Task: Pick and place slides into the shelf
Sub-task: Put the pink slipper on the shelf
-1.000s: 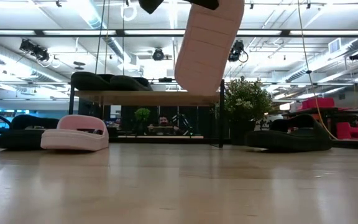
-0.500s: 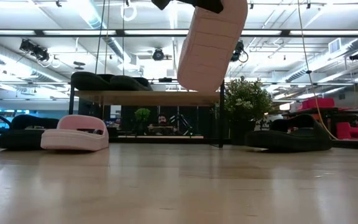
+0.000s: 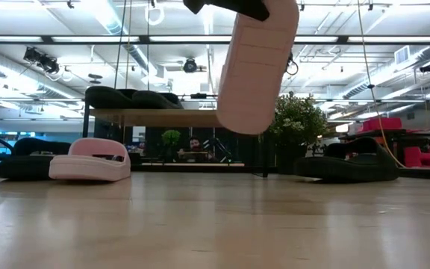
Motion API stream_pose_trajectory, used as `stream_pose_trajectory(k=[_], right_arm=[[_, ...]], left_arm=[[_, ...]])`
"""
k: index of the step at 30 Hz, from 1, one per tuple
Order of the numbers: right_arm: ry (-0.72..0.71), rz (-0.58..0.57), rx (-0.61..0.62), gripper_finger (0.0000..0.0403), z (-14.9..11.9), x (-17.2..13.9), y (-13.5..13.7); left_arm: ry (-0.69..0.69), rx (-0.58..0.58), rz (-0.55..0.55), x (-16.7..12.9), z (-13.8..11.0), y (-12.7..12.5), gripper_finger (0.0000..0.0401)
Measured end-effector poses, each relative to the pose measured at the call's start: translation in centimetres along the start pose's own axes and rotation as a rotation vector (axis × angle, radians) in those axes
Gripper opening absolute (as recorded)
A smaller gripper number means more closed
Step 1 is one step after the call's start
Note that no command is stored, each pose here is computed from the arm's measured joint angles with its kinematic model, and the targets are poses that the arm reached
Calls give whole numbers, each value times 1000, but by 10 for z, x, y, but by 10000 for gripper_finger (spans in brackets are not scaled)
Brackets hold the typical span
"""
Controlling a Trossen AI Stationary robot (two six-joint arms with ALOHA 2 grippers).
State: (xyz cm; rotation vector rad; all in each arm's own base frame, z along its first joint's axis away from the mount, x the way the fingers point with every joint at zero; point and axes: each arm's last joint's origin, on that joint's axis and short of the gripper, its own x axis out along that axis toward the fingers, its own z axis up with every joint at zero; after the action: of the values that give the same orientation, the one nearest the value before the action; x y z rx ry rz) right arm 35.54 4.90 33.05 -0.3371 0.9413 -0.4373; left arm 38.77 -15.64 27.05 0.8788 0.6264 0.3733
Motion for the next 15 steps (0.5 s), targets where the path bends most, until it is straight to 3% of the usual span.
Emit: stream_pose_trajectory(k=[10,15], right_arm=[[-203,112,189,139,-19,-98,-31],[-321,216,289,139,-41,-151,-49]], left_arm=[[95,-52,-77,-5,-15,-10,76],[120,9,-70,-5,-18,-11,76]])
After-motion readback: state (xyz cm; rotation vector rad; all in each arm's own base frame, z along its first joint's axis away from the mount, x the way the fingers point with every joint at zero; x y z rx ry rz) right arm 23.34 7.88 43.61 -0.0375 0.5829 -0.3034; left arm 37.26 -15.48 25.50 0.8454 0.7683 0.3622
